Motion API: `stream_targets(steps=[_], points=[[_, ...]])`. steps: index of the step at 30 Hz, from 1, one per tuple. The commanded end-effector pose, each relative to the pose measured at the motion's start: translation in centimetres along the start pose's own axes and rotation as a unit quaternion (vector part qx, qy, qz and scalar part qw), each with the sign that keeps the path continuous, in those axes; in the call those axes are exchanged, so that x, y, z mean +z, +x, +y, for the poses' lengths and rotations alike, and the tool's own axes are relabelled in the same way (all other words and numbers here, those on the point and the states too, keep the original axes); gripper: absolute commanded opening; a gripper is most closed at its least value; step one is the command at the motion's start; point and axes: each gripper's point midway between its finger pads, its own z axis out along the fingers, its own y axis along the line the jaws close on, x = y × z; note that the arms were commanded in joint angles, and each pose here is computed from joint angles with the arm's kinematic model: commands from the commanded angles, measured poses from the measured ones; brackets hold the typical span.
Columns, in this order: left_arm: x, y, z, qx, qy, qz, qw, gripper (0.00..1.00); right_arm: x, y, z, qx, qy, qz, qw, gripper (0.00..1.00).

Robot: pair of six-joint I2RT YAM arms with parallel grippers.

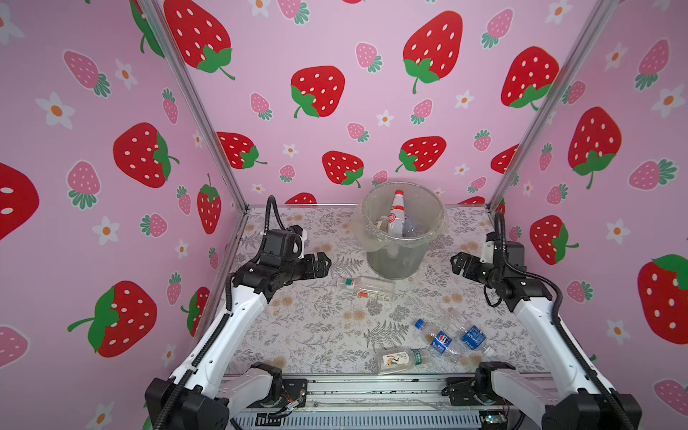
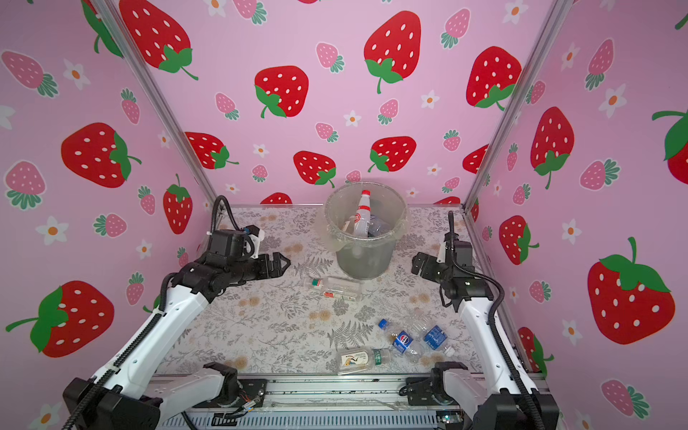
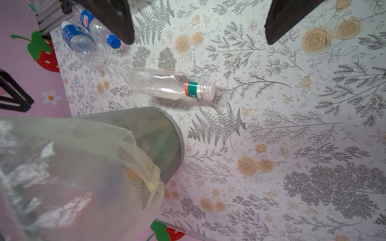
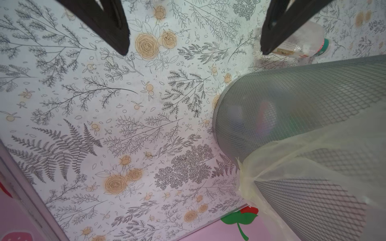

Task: Throw the plastic bottles in the bin
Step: Pick up the plastic bottle from the bottom-center of the table.

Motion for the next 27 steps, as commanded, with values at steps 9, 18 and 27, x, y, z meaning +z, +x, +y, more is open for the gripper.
stream_targets(steps=[9, 18, 27], points=[[-2.7, 4.4, -5.8, 0.147, 0.031, -0.001, 0.989, 0.99, 0.9, 3.3, -1.1, 0.014, -0.005, 0.023, 1.0, 0.99], [-1.9, 8.4, -10.4, 0.24, 0.062, 0.037, 0.968, 0.99, 0.8, 4.8, -1.3, 0.022, -0.009, 0.03, 0.999, 0.99], [0.4, 11.7, -14.2, 0.316, 0.062, 0.06, 0.945, 0.99, 0.2, 5.2, -1.5, 0.018, -0.005, 0.03, 0.999, 0.99]])
